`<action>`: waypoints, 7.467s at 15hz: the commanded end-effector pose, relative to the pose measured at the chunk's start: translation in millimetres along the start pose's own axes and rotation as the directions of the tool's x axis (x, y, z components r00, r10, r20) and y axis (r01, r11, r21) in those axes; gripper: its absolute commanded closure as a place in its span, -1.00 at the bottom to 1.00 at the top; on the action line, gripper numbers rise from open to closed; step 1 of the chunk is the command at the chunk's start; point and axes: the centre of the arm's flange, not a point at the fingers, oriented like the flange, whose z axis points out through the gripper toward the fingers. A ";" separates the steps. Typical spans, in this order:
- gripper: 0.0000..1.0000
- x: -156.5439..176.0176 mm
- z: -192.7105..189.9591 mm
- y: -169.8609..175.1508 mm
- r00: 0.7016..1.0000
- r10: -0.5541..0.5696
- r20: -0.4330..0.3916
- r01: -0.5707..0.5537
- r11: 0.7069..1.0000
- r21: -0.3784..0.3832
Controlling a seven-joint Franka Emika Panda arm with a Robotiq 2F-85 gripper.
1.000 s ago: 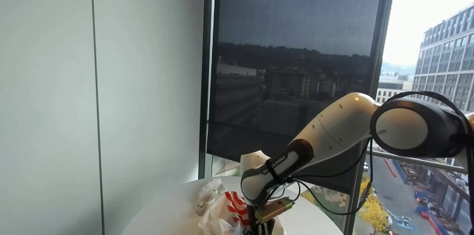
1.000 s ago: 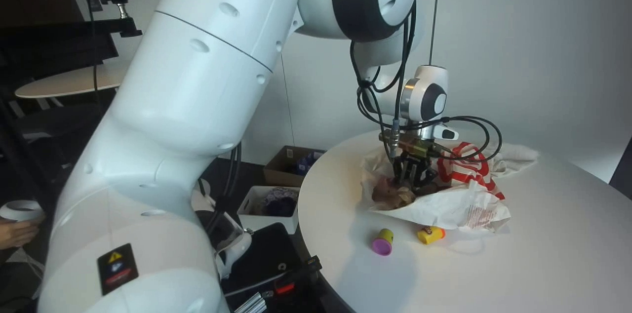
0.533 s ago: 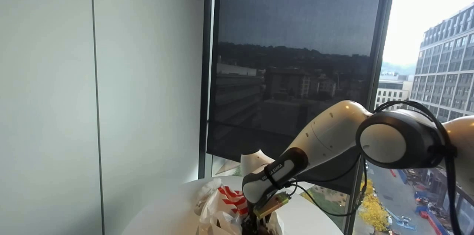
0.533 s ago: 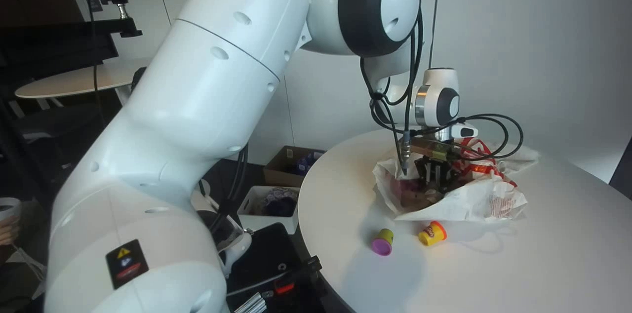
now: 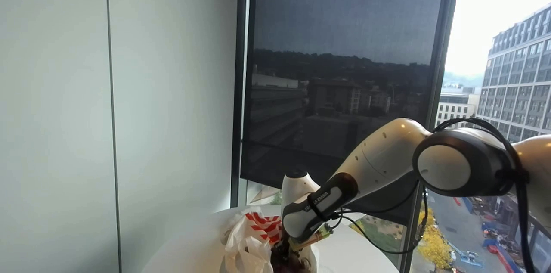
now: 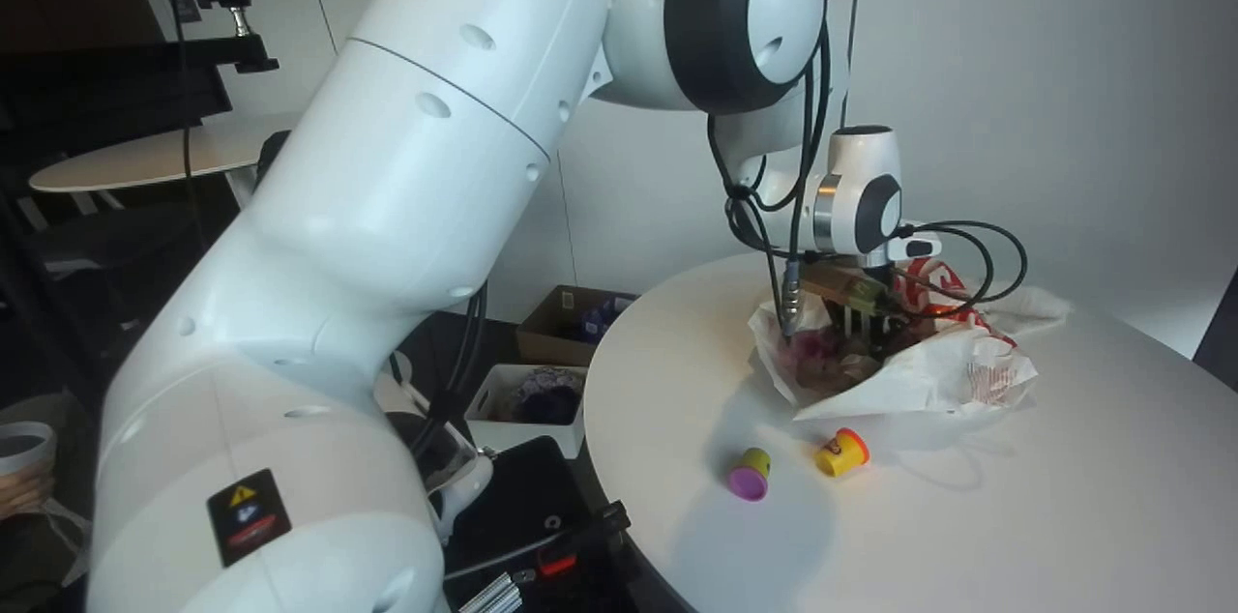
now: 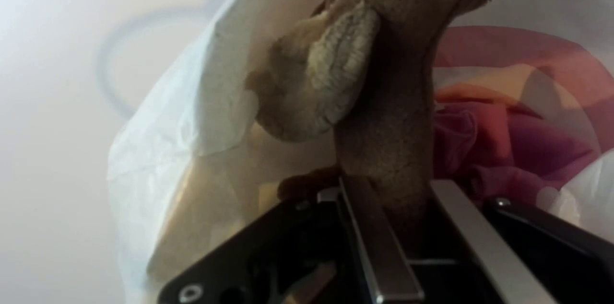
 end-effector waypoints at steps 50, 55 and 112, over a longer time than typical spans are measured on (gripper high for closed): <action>0.43 -132.3 45.0 60.9 0.999 0.023 0.038 -0.022 0.999 -0.026; 0.45 -112.6 -17.4 18.8 0.998 -0.039 -0.057 0.036 0.998 -0.044; -0.17 -235.0 51.4 -5.5 0.933 -0.348 0.087 0.354 0.933 -0.067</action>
